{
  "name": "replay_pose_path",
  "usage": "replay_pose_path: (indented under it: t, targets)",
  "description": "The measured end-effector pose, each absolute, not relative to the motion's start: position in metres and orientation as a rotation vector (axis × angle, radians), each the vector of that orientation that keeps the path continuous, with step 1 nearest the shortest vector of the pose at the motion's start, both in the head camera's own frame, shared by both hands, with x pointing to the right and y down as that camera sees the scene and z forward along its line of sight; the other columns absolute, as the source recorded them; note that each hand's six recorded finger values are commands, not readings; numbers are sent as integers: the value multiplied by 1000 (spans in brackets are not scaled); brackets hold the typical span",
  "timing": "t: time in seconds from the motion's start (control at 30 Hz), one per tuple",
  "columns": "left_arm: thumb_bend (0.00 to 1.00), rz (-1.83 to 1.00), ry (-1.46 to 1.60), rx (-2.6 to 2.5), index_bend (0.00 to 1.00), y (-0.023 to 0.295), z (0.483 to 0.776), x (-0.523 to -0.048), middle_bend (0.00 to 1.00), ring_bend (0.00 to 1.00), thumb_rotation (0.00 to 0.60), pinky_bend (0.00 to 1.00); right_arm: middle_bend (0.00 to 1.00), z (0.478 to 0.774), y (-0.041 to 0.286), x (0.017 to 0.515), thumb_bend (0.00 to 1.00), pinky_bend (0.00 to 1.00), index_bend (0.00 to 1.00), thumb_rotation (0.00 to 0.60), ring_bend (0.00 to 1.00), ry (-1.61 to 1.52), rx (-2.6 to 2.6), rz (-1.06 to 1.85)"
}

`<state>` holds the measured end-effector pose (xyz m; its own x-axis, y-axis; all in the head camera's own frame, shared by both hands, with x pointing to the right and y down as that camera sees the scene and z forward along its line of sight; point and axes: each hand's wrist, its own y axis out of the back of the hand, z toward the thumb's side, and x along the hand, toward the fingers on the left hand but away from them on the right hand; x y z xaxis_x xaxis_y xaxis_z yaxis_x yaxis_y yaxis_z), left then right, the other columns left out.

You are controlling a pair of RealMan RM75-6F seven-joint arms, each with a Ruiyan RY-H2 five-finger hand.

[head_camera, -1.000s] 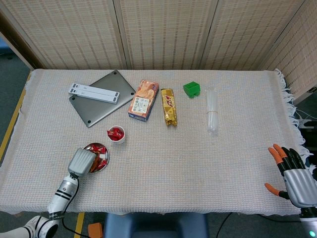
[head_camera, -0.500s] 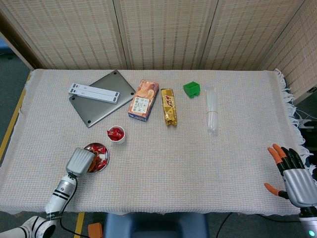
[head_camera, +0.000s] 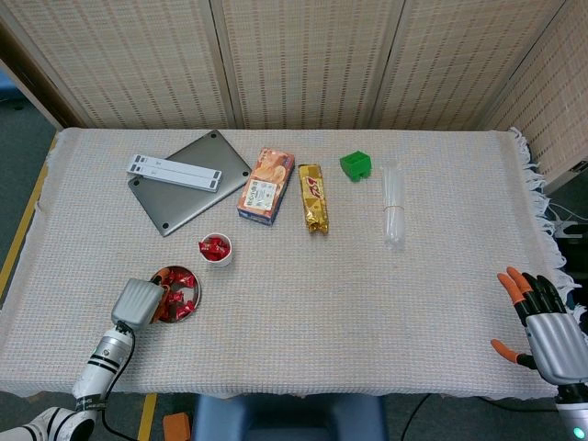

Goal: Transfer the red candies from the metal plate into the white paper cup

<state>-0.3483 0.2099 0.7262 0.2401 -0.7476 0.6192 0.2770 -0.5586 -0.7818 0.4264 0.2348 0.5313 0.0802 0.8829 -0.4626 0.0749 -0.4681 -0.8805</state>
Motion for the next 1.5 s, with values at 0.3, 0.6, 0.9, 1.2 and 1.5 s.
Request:
replay_pose_path:
  t: [0.3, 0.6, 0.9, 1.2, 1.5]
  targets:
    - [390, -1440, 449, -1617, 226, 208, 724, -345, 458, 686, 600, 1000, 0, 532, 234, 426, 64, 0, 0, 600, 0, -958, -1660, 1466]
    - [417, -1412, 456, -1607, 363, 206, 726, -337, 546, 686, 600, 1000, 0, 532, 235, 426, 65, 0, 0, 600, 0, -959, -1663, 1464]
    - [499, -1406, 467, -1602, 468, 204, 724, -336, 643, 686, 600, 1000, 0, 532, 234, 426, 64, 0, 0, 600, 0, -960, -1663, 1462]
    - [566, -1388, 504, -1610, 519, 199, 720, -333, 696, 686, 600, 1000, 0, 531, 235, 426, 64, 0, 0, 600, 0, -960, -1666, 1459]
    - [581, -1339, 550, -1607, 523, 184, 704, -322, 700, 686, 600, 1000, 0, 531, 235, 426, 64, 0, 0, 600, 0, -962, -1669, 1456]
